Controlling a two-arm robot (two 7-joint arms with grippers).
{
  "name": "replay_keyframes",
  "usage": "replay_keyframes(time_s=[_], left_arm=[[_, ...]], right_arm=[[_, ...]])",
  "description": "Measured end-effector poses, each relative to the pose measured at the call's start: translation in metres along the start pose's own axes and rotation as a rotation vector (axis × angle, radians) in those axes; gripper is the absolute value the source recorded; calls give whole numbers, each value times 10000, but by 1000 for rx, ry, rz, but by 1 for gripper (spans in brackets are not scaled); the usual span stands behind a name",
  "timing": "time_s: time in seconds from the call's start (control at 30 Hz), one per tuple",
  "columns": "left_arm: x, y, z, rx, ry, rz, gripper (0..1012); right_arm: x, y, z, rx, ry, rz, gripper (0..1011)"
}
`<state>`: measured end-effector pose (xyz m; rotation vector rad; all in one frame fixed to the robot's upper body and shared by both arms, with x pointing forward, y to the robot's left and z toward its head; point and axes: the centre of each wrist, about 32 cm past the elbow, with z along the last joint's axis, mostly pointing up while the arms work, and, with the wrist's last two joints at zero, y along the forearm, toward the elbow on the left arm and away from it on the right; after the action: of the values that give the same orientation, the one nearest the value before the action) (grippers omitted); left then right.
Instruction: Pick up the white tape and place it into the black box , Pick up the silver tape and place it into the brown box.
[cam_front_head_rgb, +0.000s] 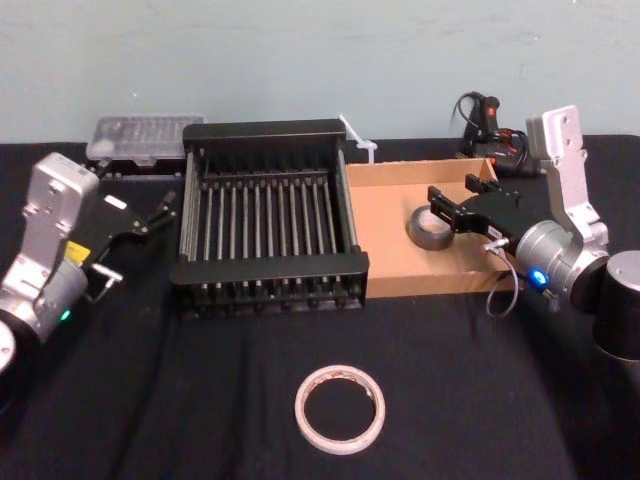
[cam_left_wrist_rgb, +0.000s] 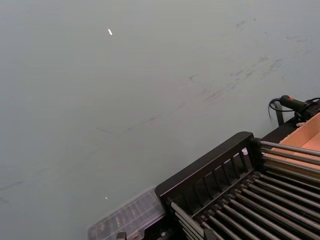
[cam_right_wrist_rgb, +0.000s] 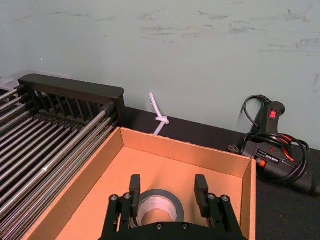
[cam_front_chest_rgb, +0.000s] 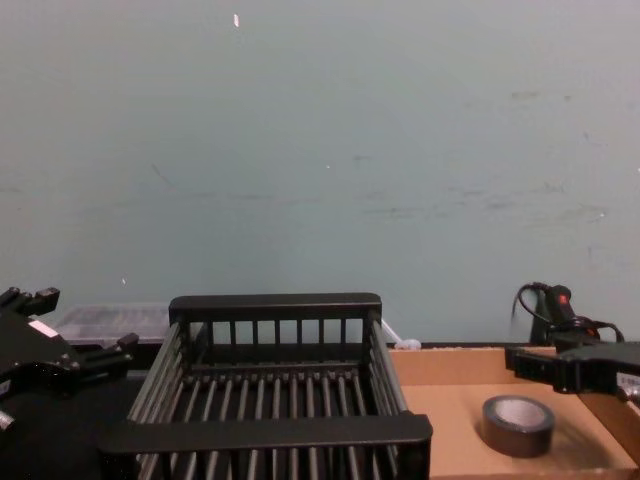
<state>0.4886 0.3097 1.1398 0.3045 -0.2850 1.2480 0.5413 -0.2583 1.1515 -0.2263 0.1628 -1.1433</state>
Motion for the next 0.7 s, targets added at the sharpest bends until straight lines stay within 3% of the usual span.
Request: replay_keyframes(time_s=[0.4, 0.7], left_arm=[[0, 0, 0, 0, 0, 0, 1001], [0, 0, 0, 0, 0, 0, 1001]], right_arm=[[-8, -16, 2, 3, -1, 1, 991], [-43, -148, 16, 22, 23, 12, 1002]])
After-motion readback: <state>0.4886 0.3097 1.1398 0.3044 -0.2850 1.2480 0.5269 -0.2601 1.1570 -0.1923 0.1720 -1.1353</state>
